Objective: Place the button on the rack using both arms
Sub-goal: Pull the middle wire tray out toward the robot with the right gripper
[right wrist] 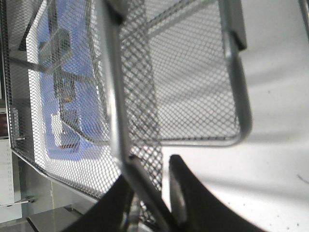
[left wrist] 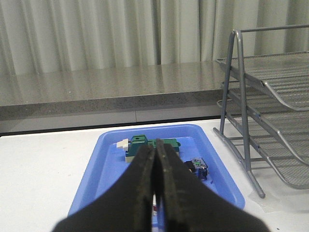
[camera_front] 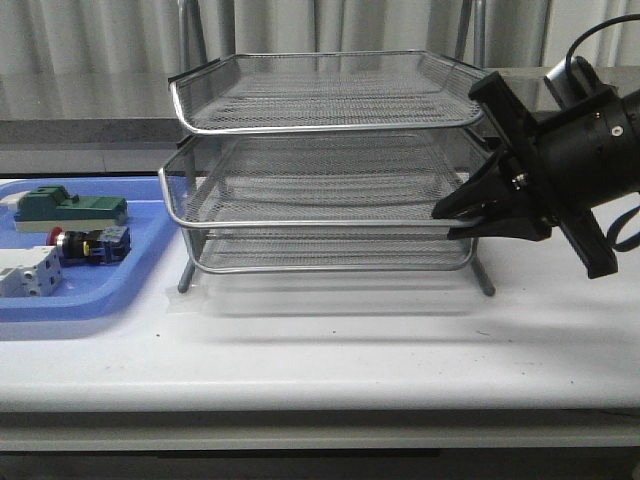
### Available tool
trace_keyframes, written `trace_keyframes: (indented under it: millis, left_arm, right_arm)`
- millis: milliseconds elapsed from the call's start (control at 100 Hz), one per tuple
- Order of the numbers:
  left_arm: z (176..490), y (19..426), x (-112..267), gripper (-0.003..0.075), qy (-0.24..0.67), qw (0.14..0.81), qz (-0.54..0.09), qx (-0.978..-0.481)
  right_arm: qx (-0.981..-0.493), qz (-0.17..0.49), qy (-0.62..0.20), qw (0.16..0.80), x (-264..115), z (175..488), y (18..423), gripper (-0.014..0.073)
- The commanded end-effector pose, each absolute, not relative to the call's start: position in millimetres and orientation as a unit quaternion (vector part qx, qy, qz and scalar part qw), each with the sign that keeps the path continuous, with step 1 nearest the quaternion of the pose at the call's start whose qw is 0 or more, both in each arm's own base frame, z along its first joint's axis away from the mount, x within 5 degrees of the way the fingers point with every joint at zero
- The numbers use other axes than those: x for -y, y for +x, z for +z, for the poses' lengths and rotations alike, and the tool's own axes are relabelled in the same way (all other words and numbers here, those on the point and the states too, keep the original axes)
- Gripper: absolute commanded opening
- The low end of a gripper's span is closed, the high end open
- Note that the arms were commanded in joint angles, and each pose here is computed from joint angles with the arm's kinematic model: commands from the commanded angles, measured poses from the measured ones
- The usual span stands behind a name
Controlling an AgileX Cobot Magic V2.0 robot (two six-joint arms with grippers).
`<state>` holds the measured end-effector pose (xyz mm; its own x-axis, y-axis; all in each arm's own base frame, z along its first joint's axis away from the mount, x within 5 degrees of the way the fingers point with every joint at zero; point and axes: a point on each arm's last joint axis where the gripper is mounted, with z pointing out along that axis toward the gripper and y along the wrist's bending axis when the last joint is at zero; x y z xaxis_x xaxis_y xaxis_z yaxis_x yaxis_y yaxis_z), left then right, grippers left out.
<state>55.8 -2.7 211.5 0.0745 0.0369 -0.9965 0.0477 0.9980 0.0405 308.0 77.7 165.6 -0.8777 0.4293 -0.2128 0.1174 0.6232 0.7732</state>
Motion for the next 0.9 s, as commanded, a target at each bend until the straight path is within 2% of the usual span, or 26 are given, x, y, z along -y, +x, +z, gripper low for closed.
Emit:
trace_keyframes:
  millis: [0,310,550,660,770,890]
  left_arm:
    - [203.9,54.9,3.4,-0.002,0.03,0.753,-0.009,-0.658]
    - [203.9,54.9,3.4,-0.002,0.03,0.753,-0.009,-0.658]
    - [203.9,54.9,3.4,-0.002,0.03,0.753,-0.009,-0.658]
    - [203.9,54.9,3.4,-0.002,0.03,0.753,-0.009,-0.658]
    - [203.9,54.9,3.4,-0.002,0.03,0.753,-0.009,-0.658]
    - [203.9,54.9,3.4,-0.002,0.03,0.753,-0.009,-0.658]
  right_arm:
    - [-0.903,0.378,0.096,0.18,-76.8,160.2,288.5,-0.0061]
    - [-0.916,0.35,0.1,0.169,-69.9,152.1,241.6,-0.0061]
    - [-0.917,0.333,0.103,0.195,-65.8,159.3,234.3,-0.004]
    - [-0.917,0.329,0.096,0.206,-65.1,162.4,234.1,0.0056]
    - [-0.914,0.329,0.078,0.223,-65.1,169.3,232.8,0.0241]
    - [-0.908,0.333,0.065,0.245,-65.3,181.4,229.5,0.0395]
